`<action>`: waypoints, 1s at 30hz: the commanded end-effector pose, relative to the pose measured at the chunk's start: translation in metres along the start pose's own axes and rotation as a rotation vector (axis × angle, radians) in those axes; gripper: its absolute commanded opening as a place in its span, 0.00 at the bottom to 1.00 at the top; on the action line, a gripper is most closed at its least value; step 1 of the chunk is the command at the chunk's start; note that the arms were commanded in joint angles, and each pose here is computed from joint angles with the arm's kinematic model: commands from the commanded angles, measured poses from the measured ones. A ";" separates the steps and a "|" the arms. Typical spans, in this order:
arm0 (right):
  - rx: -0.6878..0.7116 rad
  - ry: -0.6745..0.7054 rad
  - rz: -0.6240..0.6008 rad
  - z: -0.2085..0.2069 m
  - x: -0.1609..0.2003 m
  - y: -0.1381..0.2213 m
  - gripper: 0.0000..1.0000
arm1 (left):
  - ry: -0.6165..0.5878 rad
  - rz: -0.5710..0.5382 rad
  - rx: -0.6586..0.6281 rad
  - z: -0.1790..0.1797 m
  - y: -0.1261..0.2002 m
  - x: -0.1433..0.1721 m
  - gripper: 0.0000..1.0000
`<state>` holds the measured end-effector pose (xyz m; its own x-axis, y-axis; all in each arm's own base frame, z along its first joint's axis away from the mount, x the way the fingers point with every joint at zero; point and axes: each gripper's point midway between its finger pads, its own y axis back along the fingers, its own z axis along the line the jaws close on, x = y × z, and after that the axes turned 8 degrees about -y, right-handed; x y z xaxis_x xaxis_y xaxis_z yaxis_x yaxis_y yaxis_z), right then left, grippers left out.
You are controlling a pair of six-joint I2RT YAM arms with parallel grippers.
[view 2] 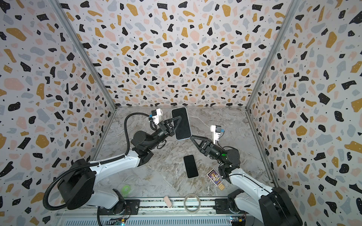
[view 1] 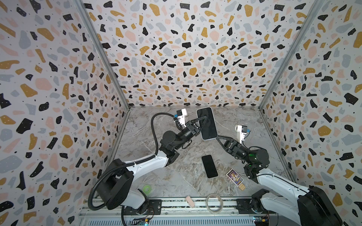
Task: Take the phone out of the phone case
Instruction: Remove the phone case from the phone.
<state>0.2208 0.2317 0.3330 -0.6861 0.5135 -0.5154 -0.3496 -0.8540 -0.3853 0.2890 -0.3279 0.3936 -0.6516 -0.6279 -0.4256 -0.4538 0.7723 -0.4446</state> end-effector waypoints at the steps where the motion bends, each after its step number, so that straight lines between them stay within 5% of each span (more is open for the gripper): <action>1: -0.013 -0.002 -0.016 0.004 -0.007 -0.005 0.32 | -0.012 0.010 0.165 -0.046 0.000 0.002 0.00; 17: -0.053 -0.018 -0.015 0.010 -0.009 -0.009 0.26 | -0.030 0.044 0.067 -0.016 0.001 0.017 0.00; 30: -0.065 -0.086 -0.015 0.005 0.000 0.002 0.01 | -0.025 0.073 -0.019 0.016 0.003 0.031 0.00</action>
<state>0.2263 0.2352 0.3218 -0.7545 0.4989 -0.4264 -0.3478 -0.8549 -0.3849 0.2862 -0.3451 0.3634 -0.6787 -0.5772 -0.4541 -0.4496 0.8155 -0.3645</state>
